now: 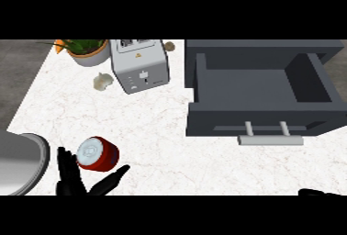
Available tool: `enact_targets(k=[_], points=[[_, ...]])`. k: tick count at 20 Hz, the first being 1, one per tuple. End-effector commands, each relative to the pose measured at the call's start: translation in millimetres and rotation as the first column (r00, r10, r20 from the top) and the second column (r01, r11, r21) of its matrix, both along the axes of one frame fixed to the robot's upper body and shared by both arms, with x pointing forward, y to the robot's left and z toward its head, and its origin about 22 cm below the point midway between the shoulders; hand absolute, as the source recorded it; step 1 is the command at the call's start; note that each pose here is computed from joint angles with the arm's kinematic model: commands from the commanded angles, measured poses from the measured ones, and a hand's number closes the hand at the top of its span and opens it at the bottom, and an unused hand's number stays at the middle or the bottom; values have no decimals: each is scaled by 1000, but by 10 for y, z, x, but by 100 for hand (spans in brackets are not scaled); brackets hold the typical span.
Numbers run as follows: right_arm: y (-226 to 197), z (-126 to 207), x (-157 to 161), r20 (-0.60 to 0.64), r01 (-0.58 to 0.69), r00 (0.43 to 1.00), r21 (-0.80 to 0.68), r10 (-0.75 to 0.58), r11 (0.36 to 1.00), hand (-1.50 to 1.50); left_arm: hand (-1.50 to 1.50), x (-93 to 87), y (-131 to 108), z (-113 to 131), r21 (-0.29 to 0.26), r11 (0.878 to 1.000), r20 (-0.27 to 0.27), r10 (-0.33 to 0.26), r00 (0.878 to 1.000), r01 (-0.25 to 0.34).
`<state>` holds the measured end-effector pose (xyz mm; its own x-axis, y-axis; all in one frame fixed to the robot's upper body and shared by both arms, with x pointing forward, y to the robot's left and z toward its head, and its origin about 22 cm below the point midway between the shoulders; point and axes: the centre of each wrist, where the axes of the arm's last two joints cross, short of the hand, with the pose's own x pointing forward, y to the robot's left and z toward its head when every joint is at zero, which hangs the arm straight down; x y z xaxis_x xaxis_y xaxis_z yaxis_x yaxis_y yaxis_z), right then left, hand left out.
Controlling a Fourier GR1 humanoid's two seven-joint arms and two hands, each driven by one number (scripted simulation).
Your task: Pick up the can, place it into the drawer and close the drawer
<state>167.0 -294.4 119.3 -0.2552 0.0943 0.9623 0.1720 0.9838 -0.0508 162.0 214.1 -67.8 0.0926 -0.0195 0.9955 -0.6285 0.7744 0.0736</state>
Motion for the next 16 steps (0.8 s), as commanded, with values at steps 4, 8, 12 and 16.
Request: enact_targets(k=[4,8,12,16], points=[[-5,-73,-83,6,11,1000,-10,-11,1000,-150,-150,-102,166,-333,-39,999,-1,6,1000,-6],[-45,156,-51,-10,8,1000,-20,-8,1000,-150,-150,174,241,-436,-36,999,-16,30,999,-31],[-104,178,-81,1,2,1000,-17,-2,1000,-150,-150,125,344,-700,-58,996,-11,61,998,-61],[-53,66,-162,-8,-5,1000,-3,5,1000,-150,-150,336,446,-619,-61,997,-15,36,999,-37]])
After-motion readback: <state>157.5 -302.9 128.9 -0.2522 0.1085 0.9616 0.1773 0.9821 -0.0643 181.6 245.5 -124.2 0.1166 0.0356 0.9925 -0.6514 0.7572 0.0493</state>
